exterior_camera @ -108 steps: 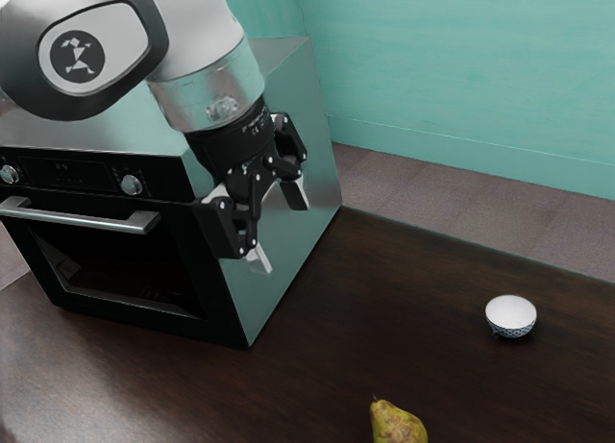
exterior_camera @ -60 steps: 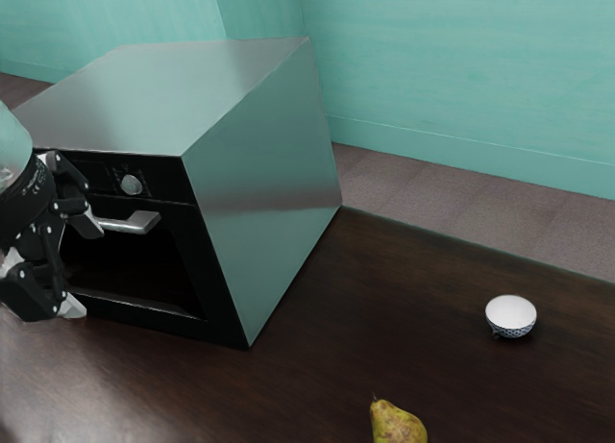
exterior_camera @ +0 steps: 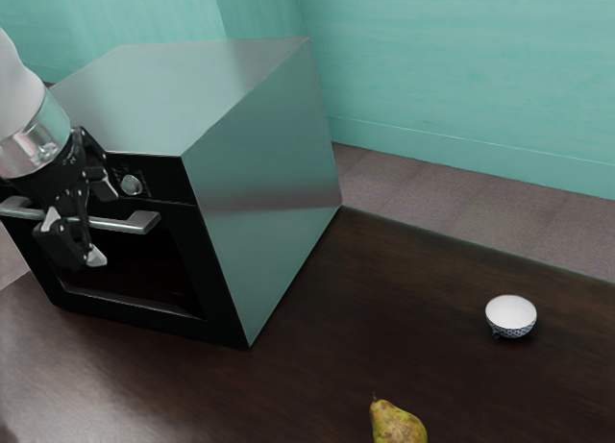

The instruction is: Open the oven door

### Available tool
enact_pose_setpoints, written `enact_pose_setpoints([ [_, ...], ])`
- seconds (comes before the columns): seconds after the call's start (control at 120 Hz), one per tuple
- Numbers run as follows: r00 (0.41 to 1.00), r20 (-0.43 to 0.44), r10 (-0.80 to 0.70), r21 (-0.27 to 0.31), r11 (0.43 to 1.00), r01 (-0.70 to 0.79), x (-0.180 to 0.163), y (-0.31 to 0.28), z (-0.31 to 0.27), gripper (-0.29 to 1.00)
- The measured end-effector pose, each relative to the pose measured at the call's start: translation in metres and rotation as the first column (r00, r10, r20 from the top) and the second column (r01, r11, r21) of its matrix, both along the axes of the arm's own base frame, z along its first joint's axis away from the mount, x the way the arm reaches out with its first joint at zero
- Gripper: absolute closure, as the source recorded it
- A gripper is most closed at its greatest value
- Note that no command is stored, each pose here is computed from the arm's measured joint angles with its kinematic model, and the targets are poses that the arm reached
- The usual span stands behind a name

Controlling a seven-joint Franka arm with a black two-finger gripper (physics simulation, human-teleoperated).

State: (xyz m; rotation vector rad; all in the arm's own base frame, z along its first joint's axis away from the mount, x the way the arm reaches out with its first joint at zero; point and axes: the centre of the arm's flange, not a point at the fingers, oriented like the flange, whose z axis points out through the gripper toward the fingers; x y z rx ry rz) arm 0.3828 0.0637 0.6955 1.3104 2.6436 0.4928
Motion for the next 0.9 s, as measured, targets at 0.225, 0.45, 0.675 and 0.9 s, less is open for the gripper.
enact_pose_setpoints([
  [0.225,1.0,0.004,-0.029,0.011,1.0,0.029,-0.002,0.042,-0.001,0.0],
  [0.45,0.995,-0.013,-0.096,0.046,0.994,0.096,0.005,0.061,-0.005,0.0],
  [0.675,0.984,-0.018,-0.178,0.082,0.98,0.179,0.006,0.08,-0.007,0.0],
  [0.9,0.969,-0.04,-0.243,0.087,0.965,0.246,0.005,0.093,-0.021,0.0],
])
